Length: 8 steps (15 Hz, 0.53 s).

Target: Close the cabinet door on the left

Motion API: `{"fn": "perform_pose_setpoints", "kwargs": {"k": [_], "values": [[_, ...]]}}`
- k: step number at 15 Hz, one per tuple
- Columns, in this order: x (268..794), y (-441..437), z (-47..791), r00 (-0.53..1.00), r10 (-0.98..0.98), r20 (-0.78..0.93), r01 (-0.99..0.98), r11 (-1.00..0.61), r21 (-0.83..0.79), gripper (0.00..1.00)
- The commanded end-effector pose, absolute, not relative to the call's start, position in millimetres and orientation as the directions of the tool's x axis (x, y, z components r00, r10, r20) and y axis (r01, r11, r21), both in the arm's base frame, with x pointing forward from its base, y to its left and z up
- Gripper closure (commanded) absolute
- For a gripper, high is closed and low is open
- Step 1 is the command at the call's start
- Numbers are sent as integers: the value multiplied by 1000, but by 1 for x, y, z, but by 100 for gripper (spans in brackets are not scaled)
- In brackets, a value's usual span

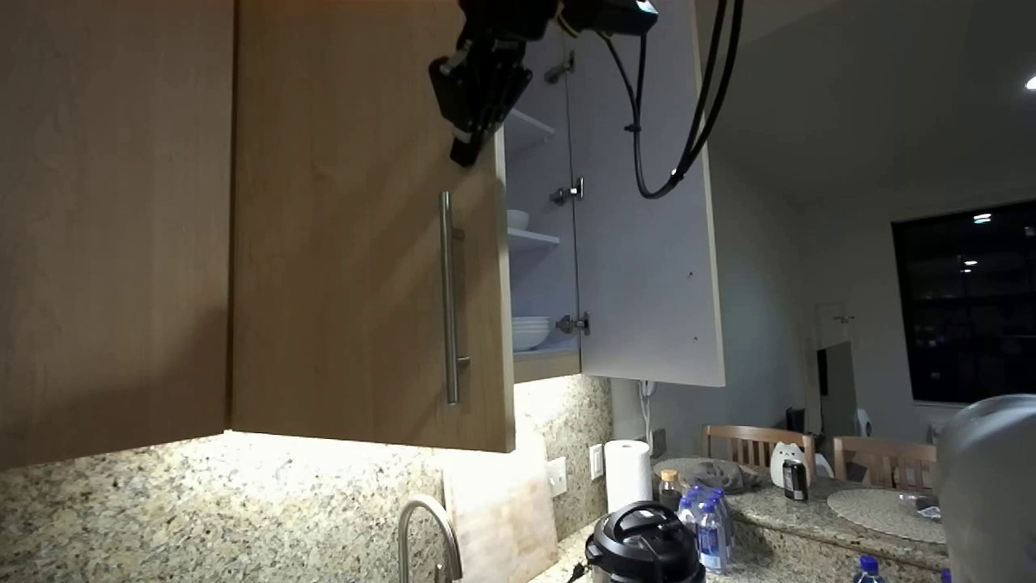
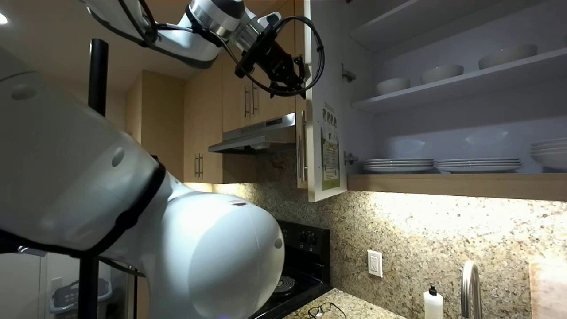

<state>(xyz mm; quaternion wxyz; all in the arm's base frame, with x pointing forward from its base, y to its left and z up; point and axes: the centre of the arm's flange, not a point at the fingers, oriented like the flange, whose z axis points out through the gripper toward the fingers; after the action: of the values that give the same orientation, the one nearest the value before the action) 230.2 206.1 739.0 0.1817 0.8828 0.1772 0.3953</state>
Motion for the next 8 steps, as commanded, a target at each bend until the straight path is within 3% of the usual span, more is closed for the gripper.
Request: {"fn": "perform_pose_setpoints", "kwargs": {"k": [1, 8], "values": [[248, 182, 749, 641, 401, 654, 113, -893, 436, 94], [286, 106, 754, 640, 275, 718, 59, -949, 311, 93]]}}
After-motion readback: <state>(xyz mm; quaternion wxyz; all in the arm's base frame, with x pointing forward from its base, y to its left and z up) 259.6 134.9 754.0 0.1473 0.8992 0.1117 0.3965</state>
